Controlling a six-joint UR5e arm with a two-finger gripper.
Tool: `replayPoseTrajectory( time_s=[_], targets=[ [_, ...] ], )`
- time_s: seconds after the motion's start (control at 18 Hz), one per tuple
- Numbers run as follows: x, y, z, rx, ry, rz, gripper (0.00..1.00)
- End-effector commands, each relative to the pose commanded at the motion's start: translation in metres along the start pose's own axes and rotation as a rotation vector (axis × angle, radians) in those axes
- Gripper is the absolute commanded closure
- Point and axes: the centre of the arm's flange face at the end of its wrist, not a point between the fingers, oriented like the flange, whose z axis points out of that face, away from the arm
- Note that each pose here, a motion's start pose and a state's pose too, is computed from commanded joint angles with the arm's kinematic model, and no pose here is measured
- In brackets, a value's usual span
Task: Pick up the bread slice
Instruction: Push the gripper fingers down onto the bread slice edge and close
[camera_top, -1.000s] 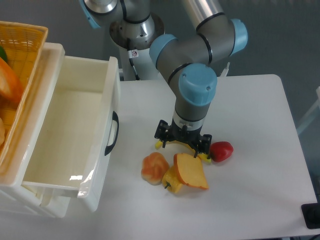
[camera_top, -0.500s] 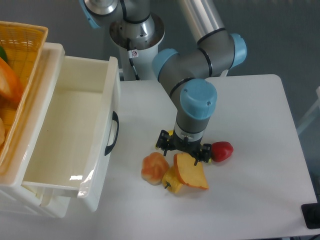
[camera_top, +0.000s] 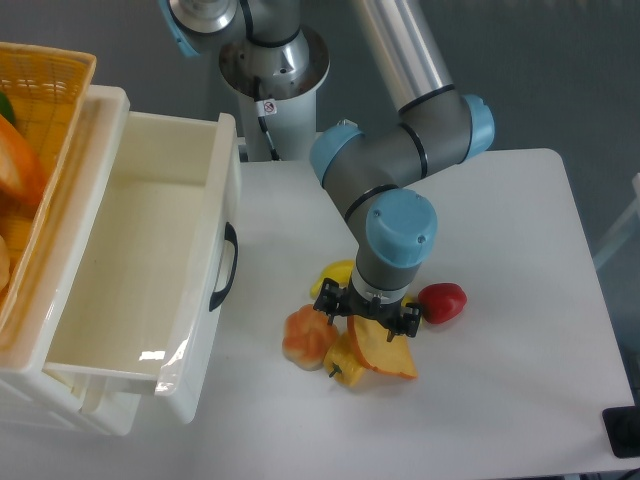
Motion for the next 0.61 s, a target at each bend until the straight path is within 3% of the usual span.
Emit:
replayPoseTrajectory(
  time_s=[0.17, 0.22, 0.5, 0.61],
  targets=[
    [-0.0005, -0.0006, 0.0013, 0.0, 0.002, 0.001, 0.02],
    [-0.0005, -0.0006, 0.0013, 0.0, 0.002, 0.001, 0.08],
    [-0.0017, -0.0015, -0.0024, 0.007, 0.0, 0.0, 0.66],
    [-0.0011, -0.0021, -0.0024, 0.013, 0.007, 0.002, 0.8]
  ],
)
